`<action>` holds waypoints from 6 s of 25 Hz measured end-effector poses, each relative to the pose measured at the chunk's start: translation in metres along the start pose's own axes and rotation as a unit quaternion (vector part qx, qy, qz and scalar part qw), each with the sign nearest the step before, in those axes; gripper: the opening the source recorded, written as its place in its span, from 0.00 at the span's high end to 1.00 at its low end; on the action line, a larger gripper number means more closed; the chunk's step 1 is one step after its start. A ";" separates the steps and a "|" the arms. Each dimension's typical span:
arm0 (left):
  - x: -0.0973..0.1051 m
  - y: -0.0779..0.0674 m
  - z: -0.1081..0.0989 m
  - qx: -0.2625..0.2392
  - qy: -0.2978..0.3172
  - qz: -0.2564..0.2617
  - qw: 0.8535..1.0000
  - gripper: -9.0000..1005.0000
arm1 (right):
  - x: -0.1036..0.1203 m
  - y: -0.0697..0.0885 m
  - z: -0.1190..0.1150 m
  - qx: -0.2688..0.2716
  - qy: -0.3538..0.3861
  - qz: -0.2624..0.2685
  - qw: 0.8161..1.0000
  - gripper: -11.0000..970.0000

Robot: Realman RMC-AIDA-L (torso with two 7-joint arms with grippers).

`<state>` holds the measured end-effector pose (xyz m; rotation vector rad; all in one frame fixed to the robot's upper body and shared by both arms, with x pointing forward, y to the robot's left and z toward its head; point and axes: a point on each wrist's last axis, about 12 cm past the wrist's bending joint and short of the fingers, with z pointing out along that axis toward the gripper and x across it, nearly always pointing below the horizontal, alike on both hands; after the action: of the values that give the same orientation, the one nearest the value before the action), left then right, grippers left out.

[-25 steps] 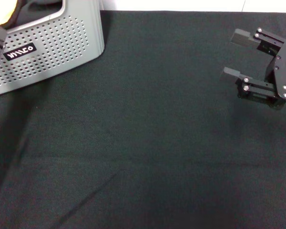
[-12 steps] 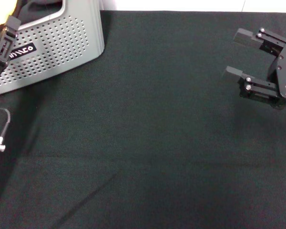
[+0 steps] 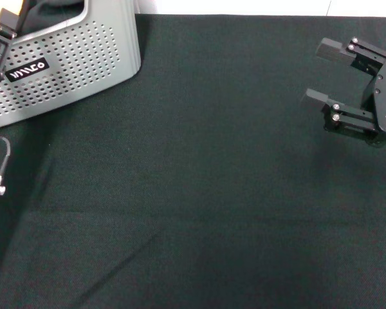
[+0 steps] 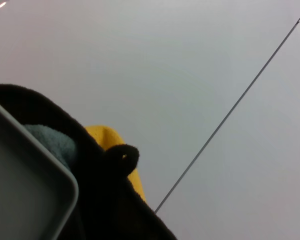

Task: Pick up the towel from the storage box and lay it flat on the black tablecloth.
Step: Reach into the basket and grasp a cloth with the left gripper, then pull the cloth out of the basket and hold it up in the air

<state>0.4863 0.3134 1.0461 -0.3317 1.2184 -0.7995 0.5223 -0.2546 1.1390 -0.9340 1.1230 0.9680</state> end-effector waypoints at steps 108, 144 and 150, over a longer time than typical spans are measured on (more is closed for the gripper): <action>-0.084 -0.108 0.081 0.451 0.300 -0.102 0.834 0.97 | -0.003 0.001 0.000 -0.003 -0.016 0.001 1.000 0.24; -0.084 -0.105 0.083 0.448 0.210 -0.161 0.854 0.97 | 0.035 0.012 0.078 -0.057 0.079 -0.017 0.995 0.28; -0.084 -0.105 0.083 0.449 0.210 -0.162 0.853 0.97 | 0.038 0.010 0.076 -0.044 0.086 -0.018 0.995 0.30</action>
<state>0.5137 0.2845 1.1990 0.4488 1.0533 -1.7028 0.5402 -0.1747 1.1144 -1.1229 1.2111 0.9277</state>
